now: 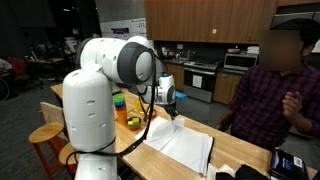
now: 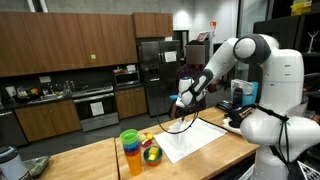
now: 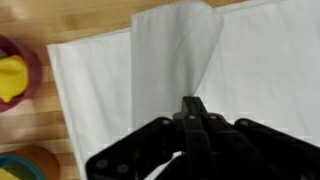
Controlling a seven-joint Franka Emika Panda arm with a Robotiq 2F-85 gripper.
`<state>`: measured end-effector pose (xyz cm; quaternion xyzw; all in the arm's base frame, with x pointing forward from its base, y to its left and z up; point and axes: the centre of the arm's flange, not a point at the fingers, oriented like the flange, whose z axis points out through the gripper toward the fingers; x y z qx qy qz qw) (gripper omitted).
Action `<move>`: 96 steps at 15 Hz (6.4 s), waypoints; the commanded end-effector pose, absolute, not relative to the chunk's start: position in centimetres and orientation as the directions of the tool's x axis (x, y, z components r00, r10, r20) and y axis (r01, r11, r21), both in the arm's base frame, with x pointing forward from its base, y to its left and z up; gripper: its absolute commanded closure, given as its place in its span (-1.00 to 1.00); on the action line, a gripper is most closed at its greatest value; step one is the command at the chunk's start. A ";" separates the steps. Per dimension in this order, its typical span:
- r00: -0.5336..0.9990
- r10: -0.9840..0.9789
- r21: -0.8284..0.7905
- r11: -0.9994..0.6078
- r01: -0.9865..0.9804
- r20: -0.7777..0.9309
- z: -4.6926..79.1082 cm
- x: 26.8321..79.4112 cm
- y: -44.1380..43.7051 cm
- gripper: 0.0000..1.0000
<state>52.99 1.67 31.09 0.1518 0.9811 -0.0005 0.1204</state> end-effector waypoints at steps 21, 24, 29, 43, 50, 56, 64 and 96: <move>-0.965 -0.013 -0.079 0.997 0.008 -0.261 33.4 51.3 7.2 1.00; -0.967 -0.010 -0.075 0.997 0.010 -0.254 33.0 50.9 8.4 1.00; -0.967 -0.022 -0.085 0.996 0.000 -0.255 31.8 51.5 9.4 0.65; -0.967 -0.022 -0.085 0.996 0.000 -0.255 31.8 51.5 9.3 0.48; -0.967 -0.022 -0.085 0.996 0.000 -0.255 31.8 51.5 9.3 0.48; -0.942 -0.193 -0.103 0.980 -0.170 -0.276 32.7 51.1 9.9 -0.11; -0.858 -0.425 -0.248 0.898 -0.362 -0.287 29.4 50.3 8.7 -0.68; -0.482 -0.728 -0.421 0.680 -0.601 -0.489 31.2 48.6 -3.0 -1.00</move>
